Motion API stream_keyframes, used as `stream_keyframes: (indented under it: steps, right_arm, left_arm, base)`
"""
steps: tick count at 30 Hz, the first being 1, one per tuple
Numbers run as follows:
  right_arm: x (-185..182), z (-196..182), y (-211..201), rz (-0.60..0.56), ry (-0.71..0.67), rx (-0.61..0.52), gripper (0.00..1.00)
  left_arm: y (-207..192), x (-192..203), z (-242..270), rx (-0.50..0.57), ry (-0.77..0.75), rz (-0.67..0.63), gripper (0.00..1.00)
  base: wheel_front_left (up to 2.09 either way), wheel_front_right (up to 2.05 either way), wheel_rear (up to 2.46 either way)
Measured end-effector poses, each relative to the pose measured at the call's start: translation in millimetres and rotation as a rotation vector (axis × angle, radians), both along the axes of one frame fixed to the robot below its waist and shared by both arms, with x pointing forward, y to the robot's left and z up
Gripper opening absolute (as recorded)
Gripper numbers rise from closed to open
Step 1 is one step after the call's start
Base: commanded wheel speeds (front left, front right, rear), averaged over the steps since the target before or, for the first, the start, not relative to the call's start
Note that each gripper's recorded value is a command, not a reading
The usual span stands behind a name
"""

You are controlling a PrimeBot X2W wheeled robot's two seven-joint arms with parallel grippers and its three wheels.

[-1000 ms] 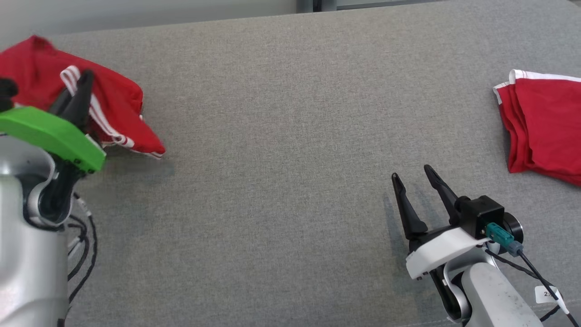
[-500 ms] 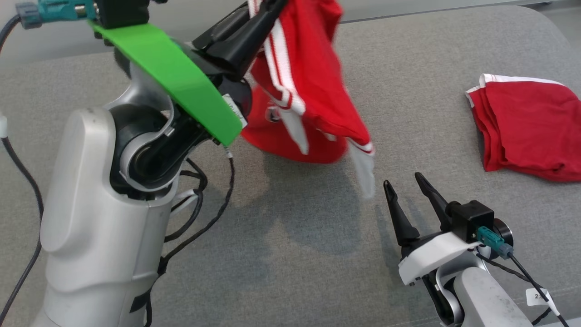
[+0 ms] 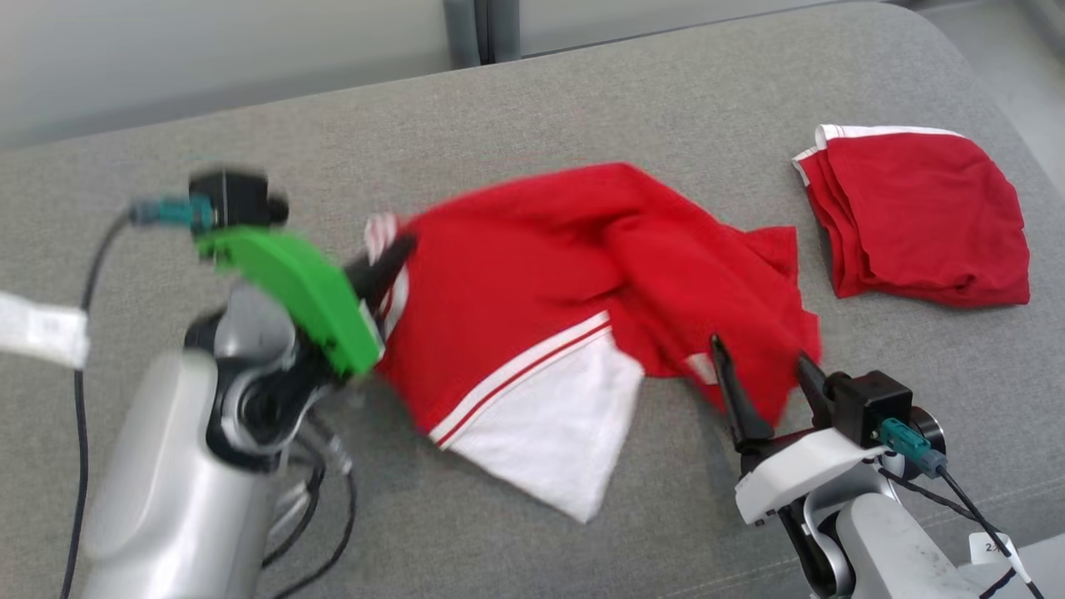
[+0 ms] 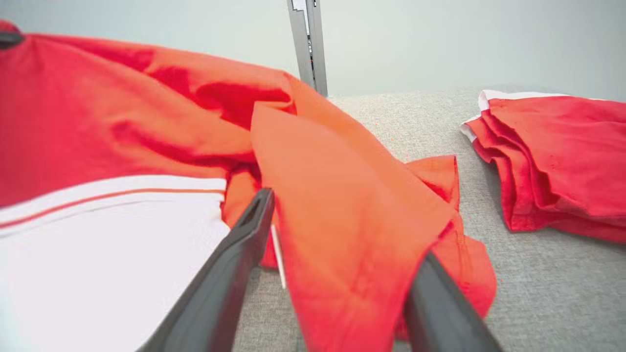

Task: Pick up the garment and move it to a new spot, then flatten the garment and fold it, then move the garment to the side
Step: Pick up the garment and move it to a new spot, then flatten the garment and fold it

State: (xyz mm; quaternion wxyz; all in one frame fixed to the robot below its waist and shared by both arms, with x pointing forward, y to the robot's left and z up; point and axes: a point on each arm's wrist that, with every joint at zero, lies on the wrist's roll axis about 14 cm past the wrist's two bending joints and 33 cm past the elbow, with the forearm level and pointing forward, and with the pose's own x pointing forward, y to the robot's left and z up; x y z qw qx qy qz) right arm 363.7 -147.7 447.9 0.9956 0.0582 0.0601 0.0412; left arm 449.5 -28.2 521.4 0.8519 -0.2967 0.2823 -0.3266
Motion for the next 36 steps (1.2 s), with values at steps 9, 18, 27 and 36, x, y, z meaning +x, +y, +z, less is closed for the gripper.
stream_keyframes:
  steps: [9,18,27,36]
  right_arm:
    - [1.7,-8.2,-8.3,-0.027,0.025,-0.002,1.00]
    - [7.2,-8.3,-2.9,-0.009,0.021,-0.001,1.00]
    - [6.8,-5.8,-0.9,-0.005,0.012,0.001,1.00]
    - [-1.1,-16.0,7.4,0.015,0.046,0.008,1.00]
  left_arm:
    - [52.9,4.2,-78.9,0.130,0.148,0.166,0.14]
    - [71.8,15.5,-66.3,0.165,0.013,0.236,1.00]
    - [72.2,-6.9,-53.2,0.068,-0.056,0.331,1.00]
    - [41.0,-75.0,-87.6,0.080,0.054,0.208,1.00]
  base:
    - [0.00,0.00,0.00]
    - [0.00,0.00,0.00]
    - [0.00,0.00,0.00]
    - [0.00,0.00,0.00]
